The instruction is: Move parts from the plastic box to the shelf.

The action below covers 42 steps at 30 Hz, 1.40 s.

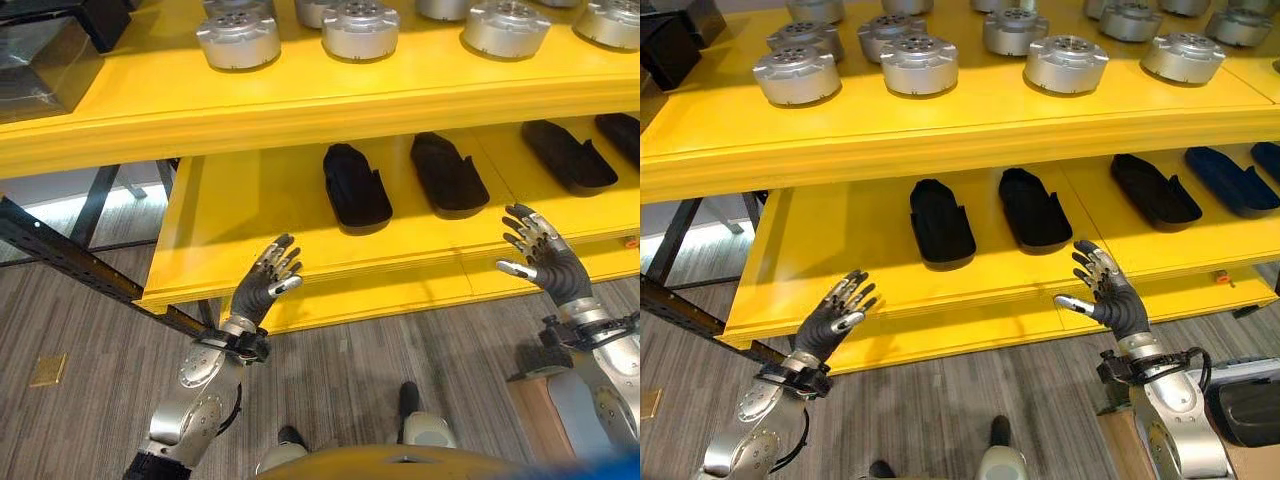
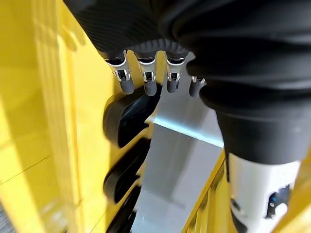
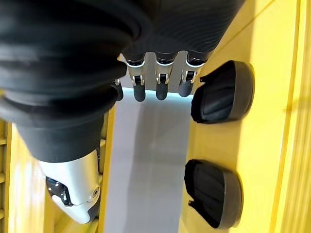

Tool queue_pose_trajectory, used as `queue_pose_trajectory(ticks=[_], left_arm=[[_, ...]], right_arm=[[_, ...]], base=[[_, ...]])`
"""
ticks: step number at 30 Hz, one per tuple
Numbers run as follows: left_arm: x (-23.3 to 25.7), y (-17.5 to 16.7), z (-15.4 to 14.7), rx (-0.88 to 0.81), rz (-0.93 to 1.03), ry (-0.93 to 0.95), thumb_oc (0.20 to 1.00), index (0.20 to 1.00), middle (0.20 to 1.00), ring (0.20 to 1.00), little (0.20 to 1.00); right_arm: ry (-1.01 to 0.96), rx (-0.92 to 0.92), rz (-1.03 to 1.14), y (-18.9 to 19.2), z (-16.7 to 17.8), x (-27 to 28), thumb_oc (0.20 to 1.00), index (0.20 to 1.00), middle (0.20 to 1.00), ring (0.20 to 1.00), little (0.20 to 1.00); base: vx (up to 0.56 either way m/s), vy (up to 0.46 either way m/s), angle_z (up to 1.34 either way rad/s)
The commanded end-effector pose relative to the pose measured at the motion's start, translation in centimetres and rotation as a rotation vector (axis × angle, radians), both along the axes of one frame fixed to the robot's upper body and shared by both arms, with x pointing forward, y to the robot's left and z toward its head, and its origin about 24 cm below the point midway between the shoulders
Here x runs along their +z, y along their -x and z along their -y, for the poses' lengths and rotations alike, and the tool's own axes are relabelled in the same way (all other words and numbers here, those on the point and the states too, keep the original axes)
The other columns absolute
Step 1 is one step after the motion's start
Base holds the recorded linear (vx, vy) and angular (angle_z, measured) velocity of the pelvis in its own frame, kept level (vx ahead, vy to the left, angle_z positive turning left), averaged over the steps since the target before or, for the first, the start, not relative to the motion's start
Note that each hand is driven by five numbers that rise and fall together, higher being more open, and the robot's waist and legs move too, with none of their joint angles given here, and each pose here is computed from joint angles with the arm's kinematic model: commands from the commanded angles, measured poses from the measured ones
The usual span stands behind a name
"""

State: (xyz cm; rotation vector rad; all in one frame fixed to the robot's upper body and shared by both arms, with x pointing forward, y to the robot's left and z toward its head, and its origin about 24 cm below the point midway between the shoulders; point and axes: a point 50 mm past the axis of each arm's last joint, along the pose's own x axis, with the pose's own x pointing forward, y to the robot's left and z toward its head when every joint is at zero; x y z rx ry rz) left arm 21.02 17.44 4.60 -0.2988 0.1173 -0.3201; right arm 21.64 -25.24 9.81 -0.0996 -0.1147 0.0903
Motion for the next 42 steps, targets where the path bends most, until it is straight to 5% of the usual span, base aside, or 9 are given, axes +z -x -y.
queue_pose_trajectory(ticks=[1,8,11,18,24,31,42], left_arm=[[2.6,-0.6,0.5,-0.078,0.132,-0.006,1.000,1.000,1.000,1.000,1.000],[3.0,-0.9,0.3,0.014,0.147,-0.060,1.000,1.000,1.000,1.000,1.000],[2.9,-0.7,-1.0,0.019,0.108,0.007,1.000,1.000,1.000,1.000,1.000],[2.9,0.6,-1.7,0.119,0.121,0.191,1.000,1.000,1.000,1.000,1.000],[4.4,-0.8,1.5,-0.033,0.155,0.352,1.000,1.000,1.000,1.000,1.000],[5.1,-2.6,5.3,-0.148,0.140,0.308,1.000,1.000,1.000,1.000,1.000],[4.4,-3.4,7.2,-0.067,0.153,0.236,1.000,1.000,1.000,1.000,1.000]], right_arm=[[-0.011,-0.080,0.141,-0.6,0.2,2.9,1.000,1.000,1.000,1.000,1.000],[-0.080,-0.179,0.081,-1.4,0.0,1.6,1.000,1.000,1.000,1.000,1.000],[-0.069,-0.278,0.138,-1.0,1.4,2.1,1.000,1.000,1.000,1.000,1.000],[0.111,-0.199,0.171,-1.7,0.6,3.4,1.000,1.000,1.000,1.000,1.000],[0.190,-0.126,0.127,-3.4,0.0,3.0,1.000,1.000,1.000,1.000,1.000],[0.015,-0.246,0.038,-5.2,0.4,1.2,1.000,1.000,1.000,1.000,1.000],[-0.085,-0.189,-0.058,-5.7,-4.1,-2.5,1.000,1.000,1.000,1.000,1.000]], base=[[-0.06,0.300,0.11],[-0.16,0.016,-1.16],[-0.14,-0.219,-0.96],[0.02,-0.438,-1.94],[0.08,-0.428,-0.98],[0.09,-0.231,-0.35],[0.08,0.024,-0.29]])
